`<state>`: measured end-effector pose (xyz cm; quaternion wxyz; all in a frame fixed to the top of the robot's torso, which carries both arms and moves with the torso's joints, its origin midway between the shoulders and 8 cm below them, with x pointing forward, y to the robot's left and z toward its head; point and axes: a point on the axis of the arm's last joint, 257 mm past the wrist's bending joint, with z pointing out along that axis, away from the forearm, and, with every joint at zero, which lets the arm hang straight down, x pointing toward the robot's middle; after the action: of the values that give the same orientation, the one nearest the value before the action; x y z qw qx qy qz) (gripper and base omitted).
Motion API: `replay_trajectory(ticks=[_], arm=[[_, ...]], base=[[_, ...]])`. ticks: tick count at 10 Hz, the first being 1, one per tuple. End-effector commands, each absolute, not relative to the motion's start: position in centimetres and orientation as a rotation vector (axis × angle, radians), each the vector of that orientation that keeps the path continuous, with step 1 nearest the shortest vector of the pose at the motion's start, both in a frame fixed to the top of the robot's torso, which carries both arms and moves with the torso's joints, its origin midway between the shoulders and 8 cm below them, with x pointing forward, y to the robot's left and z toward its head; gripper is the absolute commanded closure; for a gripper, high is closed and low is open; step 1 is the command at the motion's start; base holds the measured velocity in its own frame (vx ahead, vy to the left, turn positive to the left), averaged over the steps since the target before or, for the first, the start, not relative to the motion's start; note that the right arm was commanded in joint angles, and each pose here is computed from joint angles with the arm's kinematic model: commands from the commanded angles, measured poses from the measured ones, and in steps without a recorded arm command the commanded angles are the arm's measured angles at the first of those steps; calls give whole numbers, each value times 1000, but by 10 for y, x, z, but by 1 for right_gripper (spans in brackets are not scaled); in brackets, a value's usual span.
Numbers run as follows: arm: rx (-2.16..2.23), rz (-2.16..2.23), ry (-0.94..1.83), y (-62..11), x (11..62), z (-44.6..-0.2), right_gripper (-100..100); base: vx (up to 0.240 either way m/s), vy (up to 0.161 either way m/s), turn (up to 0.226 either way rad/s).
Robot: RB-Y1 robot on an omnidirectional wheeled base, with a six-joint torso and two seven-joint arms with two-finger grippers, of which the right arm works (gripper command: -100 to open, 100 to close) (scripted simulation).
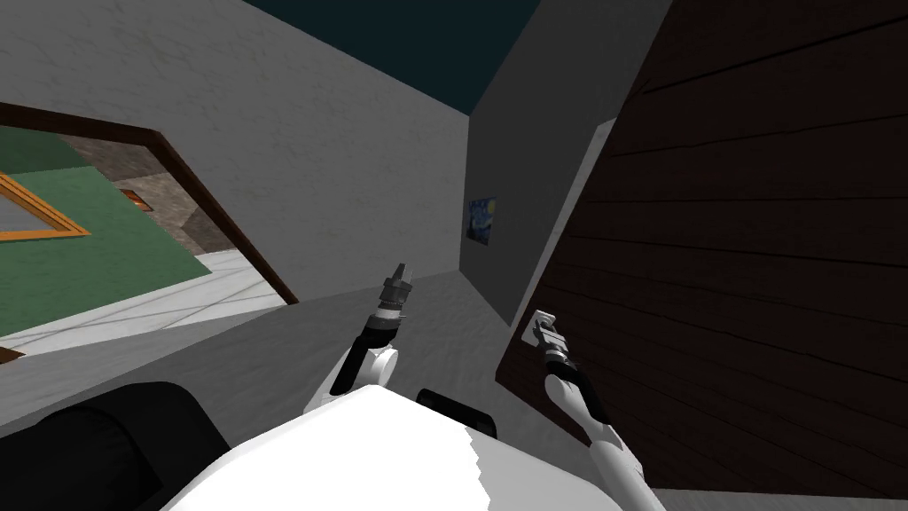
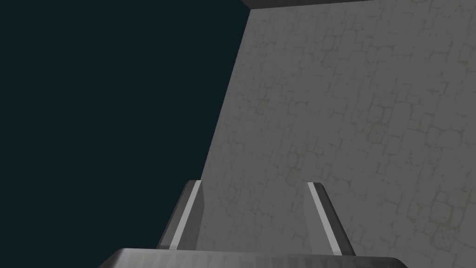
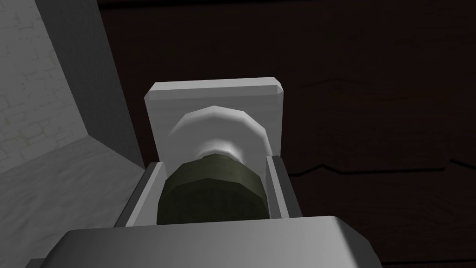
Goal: Pull the door open
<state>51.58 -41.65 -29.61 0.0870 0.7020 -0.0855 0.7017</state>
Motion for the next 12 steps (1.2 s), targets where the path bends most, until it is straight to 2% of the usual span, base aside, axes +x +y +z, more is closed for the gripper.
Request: replay_trajectory(ticks=[1,9,12], arm=[[2103,2097,-238,-412,514,-298,100],[2144,2144,-160,-395,507,-296,100],[2156,2147,-141,-392,505,-299,100]], base=[[-208,-44,114],[-203,-58,100],[-117,-32,76]])
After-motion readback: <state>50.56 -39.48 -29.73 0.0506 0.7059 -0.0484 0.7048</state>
